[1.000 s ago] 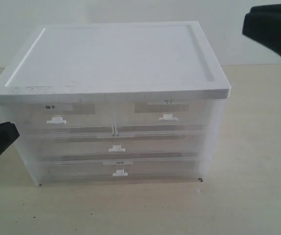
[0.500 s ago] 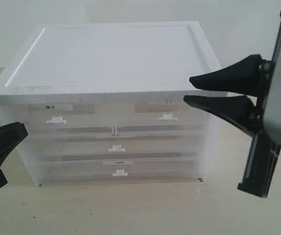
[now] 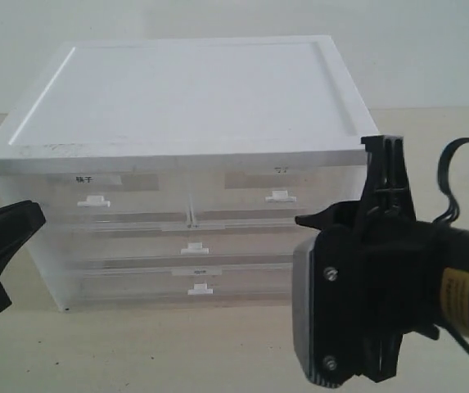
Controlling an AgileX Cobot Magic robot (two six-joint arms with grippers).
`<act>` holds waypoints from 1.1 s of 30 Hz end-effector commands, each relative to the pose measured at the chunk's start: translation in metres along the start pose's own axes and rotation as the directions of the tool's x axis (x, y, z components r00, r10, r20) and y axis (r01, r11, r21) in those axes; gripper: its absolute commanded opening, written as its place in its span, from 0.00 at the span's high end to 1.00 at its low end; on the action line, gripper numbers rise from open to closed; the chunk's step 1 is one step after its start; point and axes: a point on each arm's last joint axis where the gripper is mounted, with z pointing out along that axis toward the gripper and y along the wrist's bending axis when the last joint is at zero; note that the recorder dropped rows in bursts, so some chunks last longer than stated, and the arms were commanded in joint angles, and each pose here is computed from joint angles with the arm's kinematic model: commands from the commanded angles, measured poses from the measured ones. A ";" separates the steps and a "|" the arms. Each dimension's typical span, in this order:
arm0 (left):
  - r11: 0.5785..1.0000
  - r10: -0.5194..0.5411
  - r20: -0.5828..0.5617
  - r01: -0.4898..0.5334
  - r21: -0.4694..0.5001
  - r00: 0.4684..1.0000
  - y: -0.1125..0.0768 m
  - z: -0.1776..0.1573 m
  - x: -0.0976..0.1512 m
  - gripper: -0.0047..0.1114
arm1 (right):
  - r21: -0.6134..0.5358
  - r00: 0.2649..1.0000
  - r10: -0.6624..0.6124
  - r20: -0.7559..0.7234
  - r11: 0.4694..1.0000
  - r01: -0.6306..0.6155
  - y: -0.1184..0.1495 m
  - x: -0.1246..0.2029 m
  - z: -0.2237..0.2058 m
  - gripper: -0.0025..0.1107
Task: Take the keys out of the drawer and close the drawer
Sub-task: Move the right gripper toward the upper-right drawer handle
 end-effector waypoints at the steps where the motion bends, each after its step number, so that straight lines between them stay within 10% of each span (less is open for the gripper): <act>1: 0.999 0.008 0.015 -0.008 0.034 1.000 -0.002 0.001 -0.002 0.92 | 0.025 0.992 -0.060 -0.111 0.998 0.064 0.006 0.003 0.010 0.68; 33: 0.994 0.016 0.028 -0.019 0.112 0.999 -0.010 0.000 -0.003 0.92 | 0.106 0.979 -0.034 -0.203 0.993 0.057 -0.007 -0.014 0.034 0.68</act>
